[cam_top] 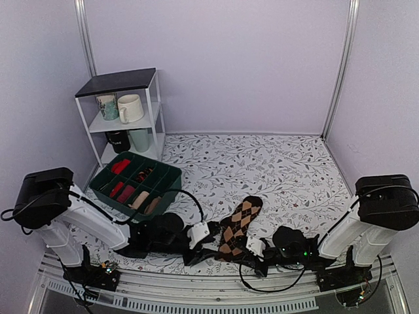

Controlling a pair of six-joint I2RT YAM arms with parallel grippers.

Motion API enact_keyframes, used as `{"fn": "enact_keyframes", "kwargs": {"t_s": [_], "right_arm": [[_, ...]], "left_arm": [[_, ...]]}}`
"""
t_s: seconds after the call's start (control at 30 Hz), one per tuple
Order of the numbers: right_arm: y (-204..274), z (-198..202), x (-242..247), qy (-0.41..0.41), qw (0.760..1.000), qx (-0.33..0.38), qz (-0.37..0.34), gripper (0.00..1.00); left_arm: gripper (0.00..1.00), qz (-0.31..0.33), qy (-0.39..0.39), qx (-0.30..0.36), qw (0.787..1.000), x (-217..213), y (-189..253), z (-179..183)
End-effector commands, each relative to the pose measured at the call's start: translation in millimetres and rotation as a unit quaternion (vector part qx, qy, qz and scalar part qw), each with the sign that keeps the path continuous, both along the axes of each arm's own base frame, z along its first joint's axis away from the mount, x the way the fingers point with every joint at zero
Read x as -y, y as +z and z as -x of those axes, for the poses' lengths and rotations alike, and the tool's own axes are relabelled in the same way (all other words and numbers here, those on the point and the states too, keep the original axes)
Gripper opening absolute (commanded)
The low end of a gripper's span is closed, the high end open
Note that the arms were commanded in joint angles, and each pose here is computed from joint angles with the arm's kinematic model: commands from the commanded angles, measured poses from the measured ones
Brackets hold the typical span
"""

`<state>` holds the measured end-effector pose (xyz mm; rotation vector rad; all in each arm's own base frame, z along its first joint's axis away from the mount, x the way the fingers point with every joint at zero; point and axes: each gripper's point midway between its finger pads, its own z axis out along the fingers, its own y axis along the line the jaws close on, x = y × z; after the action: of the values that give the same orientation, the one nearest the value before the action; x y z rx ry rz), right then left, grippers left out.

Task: Roll the socks
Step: Roll the sock at the center of the board.

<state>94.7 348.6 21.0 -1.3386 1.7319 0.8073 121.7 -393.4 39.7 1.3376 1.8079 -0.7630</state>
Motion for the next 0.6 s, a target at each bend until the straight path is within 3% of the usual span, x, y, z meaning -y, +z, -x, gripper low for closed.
{"fn": "enact_keyframes", "kwargs": {"t_s": [0.0,0.03,0.13,0.3,0.4,0.47,0.57], "right_arm": [[-30,17,25,-0.004,0.994,-0.095,0.055,0.00],[-29,18,25,-0.006,0.992,-0.115,0.055,0.00],[-25,23,28,-0.008,0.986,-0.157,0.050,0.00],[-17,28,28,-0.003,0.975,-0.221,0.031,0.00],[-17,28,28,-0.009,0.965,-0.261,0.029,0.00],[-19,26,29,-0.017,0.956,-0.291,0.031,0.00],[-23,26,30,-0.031,0.942,-0.331,0.036,0.00]], "left_arm": [[0.54,0.107,0.058,0.141,0.983,-5,75,-34],[0.62,0.122,0.068,0.170,0.976,-8,87,-39],[0.97,0.142,0.091,0.230,0.958,-16,109,-48],[1.00,0.230,0.125,0.290,0.921,-38,144,-50],[0.99,0.303,0.080,0.330,0.891,-53,163,-25],[0.94,0.297,0.017,0.350,0.888,-47,155,-4],[0.87,0.272,-0.010,0.359,0.893,-44,144,7]]}}
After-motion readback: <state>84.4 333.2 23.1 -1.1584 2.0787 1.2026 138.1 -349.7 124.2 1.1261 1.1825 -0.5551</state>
